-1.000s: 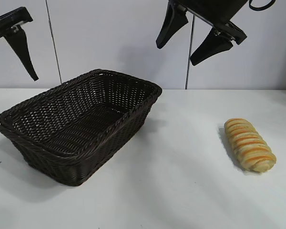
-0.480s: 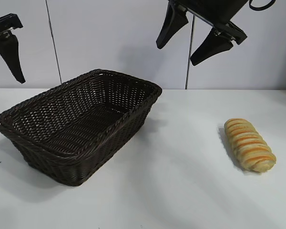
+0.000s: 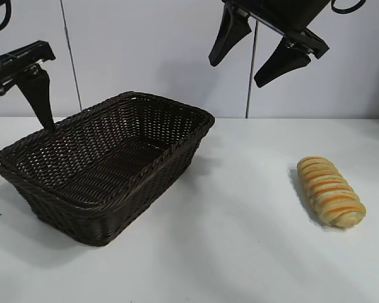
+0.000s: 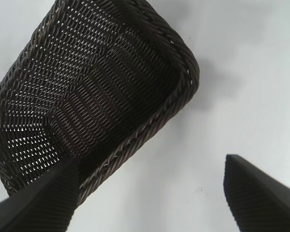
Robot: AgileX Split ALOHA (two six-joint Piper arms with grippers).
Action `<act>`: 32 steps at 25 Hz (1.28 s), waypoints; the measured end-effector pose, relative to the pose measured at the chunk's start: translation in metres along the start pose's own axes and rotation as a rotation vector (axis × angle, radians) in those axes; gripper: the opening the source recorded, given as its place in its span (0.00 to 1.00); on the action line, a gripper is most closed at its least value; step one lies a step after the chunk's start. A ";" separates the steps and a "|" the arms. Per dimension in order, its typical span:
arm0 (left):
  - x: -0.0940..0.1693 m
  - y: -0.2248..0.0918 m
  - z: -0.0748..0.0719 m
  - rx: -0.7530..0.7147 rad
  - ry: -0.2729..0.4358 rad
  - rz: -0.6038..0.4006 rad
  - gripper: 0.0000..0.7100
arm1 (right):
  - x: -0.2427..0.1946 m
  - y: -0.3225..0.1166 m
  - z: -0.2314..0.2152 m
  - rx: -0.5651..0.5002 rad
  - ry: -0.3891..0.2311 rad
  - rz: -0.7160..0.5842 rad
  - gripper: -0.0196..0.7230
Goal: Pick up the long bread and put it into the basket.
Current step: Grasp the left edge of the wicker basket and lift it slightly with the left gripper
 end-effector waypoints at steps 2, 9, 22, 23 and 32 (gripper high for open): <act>0.000 0.002 -0.002 0.000 -0.019 -0.015 0.82 | 0.000 0.000 0.000 0.000 0.000 0.000 0.82; -0.007 0.003 0.001 0.008 -0.044 -0.042 0.82 | 0.000 0.000 0.000 0.000 0.000 0.000 0.82; -0.034 0.009 0.005 0.024 -0.089 -0.102 0.82 | 0.000 0.000 0.000 0.000 0.000 0.000 0.82; -0.037 0.010 0.006 0.026 -0.081 -0.098 0.82 | 0.000 0.000 0.000 0.000 0.000 0.000 0.82; -0.067 0.013 0.010 0.015 -0.033 -0.084 0.82 | 0.000 0.000 0.000 0.002 -0.003 -0.002 0.82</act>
Point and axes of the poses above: a point on each arm's last joint axis where the gripper is mounted, x pointing back along that axis away from the gripper, z along the wrist's bending axis when the last joint is at zero, y = z × x, the point moved 3 cm from there along -x, pointing out along that axis toward the gripper, and after that the axes turned 4 degrees about -x, right-handed, at the moved point
